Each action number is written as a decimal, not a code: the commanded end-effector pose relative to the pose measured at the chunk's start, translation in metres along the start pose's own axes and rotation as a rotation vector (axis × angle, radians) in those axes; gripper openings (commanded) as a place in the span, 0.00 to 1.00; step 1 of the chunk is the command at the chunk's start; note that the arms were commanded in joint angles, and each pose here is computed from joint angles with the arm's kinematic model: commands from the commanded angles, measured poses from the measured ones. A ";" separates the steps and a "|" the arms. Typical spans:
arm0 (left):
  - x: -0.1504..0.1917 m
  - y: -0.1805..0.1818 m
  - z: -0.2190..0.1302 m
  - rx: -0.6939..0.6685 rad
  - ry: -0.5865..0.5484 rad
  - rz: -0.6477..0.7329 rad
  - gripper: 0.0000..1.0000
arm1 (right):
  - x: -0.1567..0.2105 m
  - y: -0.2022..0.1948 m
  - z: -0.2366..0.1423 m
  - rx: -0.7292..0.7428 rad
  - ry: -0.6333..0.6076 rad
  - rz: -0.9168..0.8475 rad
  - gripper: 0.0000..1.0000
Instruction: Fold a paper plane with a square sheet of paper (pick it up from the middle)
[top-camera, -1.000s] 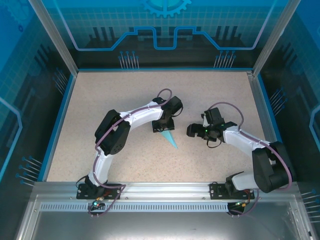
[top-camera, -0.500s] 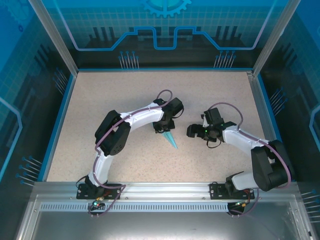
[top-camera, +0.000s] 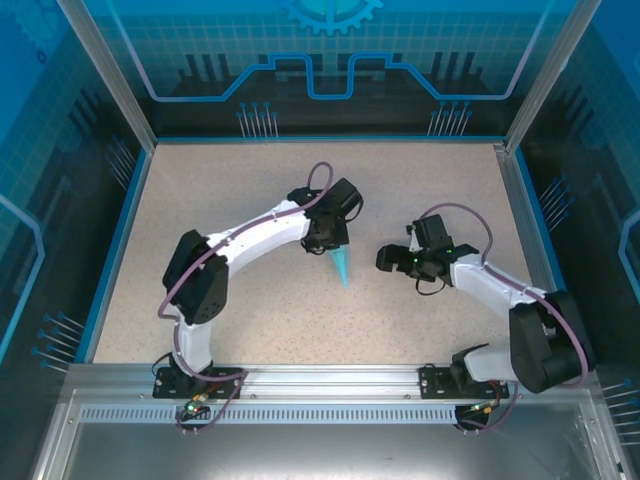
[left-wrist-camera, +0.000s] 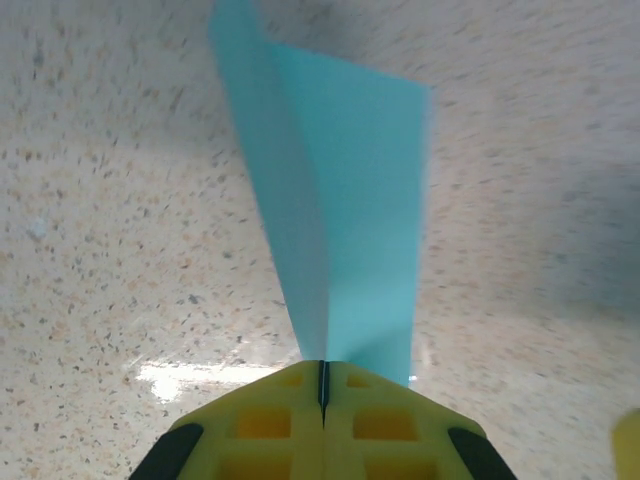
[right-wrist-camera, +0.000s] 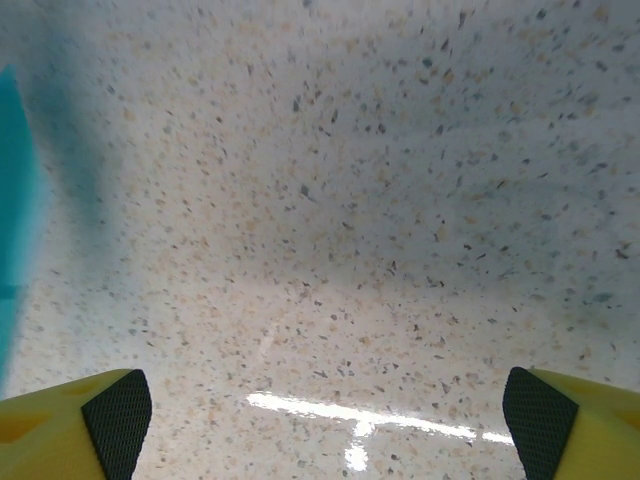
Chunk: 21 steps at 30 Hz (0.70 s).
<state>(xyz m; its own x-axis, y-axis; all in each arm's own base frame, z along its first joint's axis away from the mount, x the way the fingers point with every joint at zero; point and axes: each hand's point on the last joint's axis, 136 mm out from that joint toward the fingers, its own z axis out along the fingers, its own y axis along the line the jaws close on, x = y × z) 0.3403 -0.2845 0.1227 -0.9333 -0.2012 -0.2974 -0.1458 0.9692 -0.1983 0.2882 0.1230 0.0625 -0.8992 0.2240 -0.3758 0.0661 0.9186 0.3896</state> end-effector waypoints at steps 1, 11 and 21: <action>-0.008 -0.022 -0.024 0.141 -0.059 0.108 0.00 | -0.004 -0.004 -0.014 -0.014 -0.037 0.044 0.95; 0.005 -0.067 0.004 0.557 0.022 0.110 0.00 | -0.011 0.018 -0.039 -0.130 -0.096 0.062 0.95; 0.026 -0.059 0.051 0.723 0.141 0.008 0.00 | 0.001 0.054 -0.026 -0.274 -0.017 0.044 0.74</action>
<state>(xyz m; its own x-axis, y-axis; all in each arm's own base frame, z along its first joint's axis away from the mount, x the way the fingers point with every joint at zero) 0.3385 -0.3430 0.0766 -0.9688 -0.1299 -0.2111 0.0568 0.7125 -0.6994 0.2808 0.1463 0.1038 -0.8739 0.2933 -0.3877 0.0183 0.8168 0.5766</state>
